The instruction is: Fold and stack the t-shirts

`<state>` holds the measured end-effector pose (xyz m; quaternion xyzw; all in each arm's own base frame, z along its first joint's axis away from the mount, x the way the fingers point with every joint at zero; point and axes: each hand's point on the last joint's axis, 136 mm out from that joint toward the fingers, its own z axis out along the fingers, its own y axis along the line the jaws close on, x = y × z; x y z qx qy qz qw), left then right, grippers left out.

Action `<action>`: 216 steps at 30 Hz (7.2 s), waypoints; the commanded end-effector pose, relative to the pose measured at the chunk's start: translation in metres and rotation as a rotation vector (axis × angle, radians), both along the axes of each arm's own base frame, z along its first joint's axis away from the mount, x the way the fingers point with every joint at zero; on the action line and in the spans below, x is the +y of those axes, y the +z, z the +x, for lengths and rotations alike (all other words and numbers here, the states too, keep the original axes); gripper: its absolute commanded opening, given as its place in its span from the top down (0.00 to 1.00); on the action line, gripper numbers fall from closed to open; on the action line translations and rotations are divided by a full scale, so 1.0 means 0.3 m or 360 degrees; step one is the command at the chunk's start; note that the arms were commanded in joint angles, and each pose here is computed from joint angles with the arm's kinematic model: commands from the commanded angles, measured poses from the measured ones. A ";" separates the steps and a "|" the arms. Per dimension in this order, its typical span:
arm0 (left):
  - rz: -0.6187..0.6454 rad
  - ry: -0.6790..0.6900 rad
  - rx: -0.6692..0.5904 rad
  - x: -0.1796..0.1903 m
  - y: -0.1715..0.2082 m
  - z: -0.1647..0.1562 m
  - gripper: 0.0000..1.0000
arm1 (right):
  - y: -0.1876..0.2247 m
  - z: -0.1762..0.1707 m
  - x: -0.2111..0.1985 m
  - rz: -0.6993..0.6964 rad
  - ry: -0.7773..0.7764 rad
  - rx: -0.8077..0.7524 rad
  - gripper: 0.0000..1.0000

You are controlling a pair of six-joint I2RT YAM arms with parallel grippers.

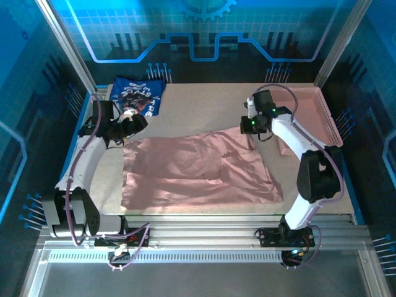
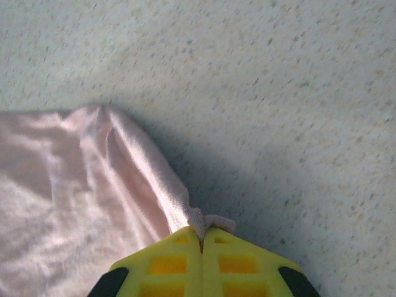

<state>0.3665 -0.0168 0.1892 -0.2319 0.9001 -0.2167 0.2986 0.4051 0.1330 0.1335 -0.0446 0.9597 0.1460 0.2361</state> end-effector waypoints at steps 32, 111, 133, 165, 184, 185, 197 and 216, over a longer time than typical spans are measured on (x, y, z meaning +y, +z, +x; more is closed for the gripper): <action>-0.0067 0.0132 0.0133 -0.023 -0.107 -0.253 0.08 | -0.061 -0.443 0.073 0.0475 -0.0031 0.0273 0.44; 0.0230 0.0250 0.0561 0.225 -0.348 0.089 0.16 | 0.117 0.339 -0.157 -0.0615 -0.0094 -0.0394 1.00; 0.0227 0.0261 0.0660 0.282 -0.529 0.211 0.31 | 0.176 0.580 0.015 -0.0794 -0.0011 -0.0758 1.00; 0.0088 0.0051 0.0544 0.194 -0.433 0.163 1.00 | 0.247 0.456 -0.015 -0.0685 -0.0121 -0.0632 1.00; 0.0069 0.0002 0.0383 0.145 -0.278 0.023 1.00 | 0.353 0.143 -0.056 -0.0553 -0.0037 -0.0672 1.00; 0.0072 0.0011 0.0382 0.144 -0.272 0.007 1.00 | 0.354 0.116 -0.065 -0.0549 -0.0047 -0.0670 1.00; 0.0021 0.0167 0.0377 0.144 -0.218 -0.198 1.00 | 0.282 -0.312 -0.222 -0.0426 -0.0246 -0.0486 1.00; 0.0057 0.0368 0.0673 0.160 -0.366 -0.414 1.00 | 0.051 -0.685 -0.337 -0.0106 -0.0685 -0.0098 1.00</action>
